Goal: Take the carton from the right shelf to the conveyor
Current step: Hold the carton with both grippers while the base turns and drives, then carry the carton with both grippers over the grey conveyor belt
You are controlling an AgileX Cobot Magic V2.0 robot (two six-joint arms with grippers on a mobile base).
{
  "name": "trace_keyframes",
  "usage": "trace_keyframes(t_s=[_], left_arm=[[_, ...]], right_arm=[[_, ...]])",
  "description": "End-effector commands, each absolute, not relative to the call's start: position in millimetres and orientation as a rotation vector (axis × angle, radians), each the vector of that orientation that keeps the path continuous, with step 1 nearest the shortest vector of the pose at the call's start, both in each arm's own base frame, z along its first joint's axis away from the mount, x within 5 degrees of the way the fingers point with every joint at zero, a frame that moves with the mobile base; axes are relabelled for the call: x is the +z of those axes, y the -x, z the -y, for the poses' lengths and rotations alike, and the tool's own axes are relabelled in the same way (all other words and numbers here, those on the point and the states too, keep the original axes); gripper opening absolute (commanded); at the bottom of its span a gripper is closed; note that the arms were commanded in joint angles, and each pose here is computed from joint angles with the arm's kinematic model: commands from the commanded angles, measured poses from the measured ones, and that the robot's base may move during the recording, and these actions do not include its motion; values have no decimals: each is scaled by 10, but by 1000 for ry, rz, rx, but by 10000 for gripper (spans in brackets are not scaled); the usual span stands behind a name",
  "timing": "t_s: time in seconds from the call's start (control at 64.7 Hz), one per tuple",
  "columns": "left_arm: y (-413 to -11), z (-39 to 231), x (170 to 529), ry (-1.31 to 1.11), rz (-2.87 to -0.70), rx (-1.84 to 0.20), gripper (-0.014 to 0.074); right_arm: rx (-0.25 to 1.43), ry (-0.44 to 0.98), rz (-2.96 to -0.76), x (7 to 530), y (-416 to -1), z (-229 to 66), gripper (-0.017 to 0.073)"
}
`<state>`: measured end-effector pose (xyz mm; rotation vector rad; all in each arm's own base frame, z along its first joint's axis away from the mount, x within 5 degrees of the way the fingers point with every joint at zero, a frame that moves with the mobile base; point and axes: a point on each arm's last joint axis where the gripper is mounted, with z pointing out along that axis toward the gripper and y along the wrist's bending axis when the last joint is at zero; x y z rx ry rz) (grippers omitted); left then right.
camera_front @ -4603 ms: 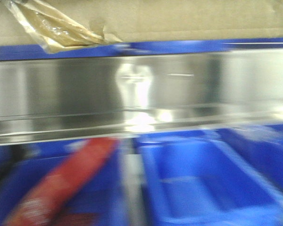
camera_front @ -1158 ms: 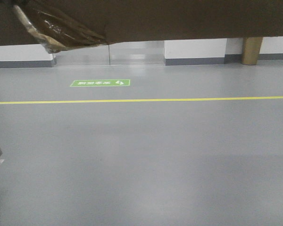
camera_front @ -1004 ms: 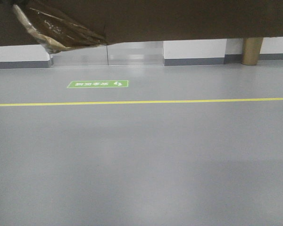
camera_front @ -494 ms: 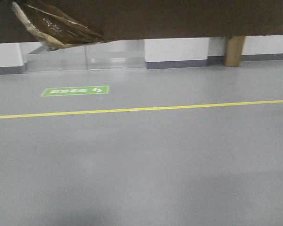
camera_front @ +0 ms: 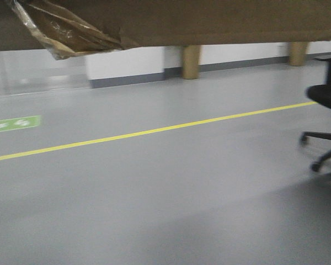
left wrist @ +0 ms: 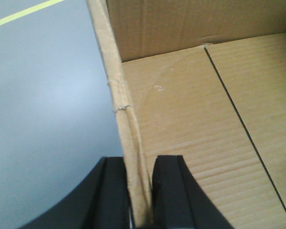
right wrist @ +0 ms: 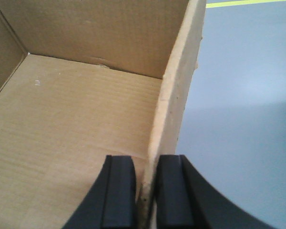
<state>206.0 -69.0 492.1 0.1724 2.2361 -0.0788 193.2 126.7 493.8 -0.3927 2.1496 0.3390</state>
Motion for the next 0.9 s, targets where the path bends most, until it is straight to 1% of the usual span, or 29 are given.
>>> trace_keyframes(t_s=[0.0, 0.293, 0.88], left_arm=[[-2041, 690, 4964, -191, -2194, -76, -17], [-2052, 655, 4972, -185, -2183, -23, -17], [-2090, 483, 5032, -157, -2115, 232, -17]], right_arm=[[333, 402, -2068, 5035, -1900, -1229, -69], [334, 402, -2066, 5037, -1901, -1229, -69], [334, 402, -2066, 5037, -1901, -1229, -69]])
